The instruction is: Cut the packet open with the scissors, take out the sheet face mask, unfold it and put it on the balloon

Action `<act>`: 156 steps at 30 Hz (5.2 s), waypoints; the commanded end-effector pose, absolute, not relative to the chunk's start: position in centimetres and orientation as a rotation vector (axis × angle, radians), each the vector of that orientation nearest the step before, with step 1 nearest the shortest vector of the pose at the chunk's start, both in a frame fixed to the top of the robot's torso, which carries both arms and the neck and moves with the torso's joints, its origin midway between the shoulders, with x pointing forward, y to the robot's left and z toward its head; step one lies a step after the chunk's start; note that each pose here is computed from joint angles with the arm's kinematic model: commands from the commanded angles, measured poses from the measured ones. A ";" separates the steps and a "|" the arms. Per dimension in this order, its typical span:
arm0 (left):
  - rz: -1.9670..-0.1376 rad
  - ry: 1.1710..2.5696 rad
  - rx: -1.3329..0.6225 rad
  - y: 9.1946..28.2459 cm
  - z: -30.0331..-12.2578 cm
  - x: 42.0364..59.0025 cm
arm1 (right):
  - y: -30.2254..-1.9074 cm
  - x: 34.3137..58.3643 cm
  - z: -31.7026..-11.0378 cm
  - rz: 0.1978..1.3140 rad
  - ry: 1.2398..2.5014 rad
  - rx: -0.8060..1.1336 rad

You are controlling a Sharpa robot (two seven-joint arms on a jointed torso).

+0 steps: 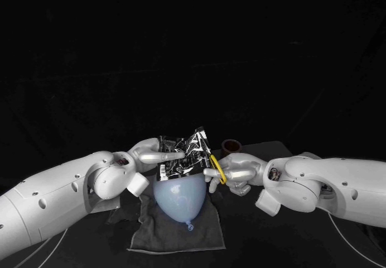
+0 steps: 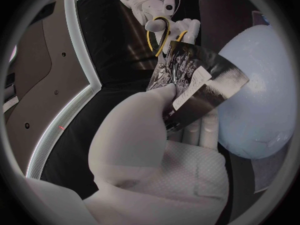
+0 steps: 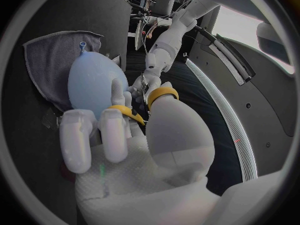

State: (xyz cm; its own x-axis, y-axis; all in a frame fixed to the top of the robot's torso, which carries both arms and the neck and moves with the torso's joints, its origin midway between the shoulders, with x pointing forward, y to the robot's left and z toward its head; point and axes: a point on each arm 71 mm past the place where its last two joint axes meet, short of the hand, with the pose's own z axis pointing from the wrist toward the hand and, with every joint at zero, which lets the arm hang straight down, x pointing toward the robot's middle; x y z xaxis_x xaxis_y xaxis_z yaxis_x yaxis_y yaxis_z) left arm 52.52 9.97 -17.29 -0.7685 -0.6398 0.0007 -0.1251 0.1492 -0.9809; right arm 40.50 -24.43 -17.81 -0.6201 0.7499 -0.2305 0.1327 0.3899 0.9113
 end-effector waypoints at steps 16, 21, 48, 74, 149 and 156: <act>-1.663 2.042 -0.696 9.8 -17.4 52.3 | -24.7 41.2 -16.8 1.242 1.958 0.719; -1.662 2.043 -0.695 9.9 -17.4 52.3 | -24.8 41.2 -16.8 1.239 1.963 0.712; -1.657 2.045 -0.695 10.0 -17.4 52.3 | -24.8 41.5 -16.8 1.218 1.935 0.735; -1.604 1.990 -0.590 9.9 -17.2 52.4 | -25.6 42.4 -16.7 1.190 1.862 0.817; -1.501 2.105 -1.035 27.7 -26.6 43.2 | -31.2 44.5 -19.1 1.077 1.734 0.994; -1.283 2.167 -0.954 29.9 -27.5 42.8 | -30.9 44.5 -19.3 1.082 1.742 0.994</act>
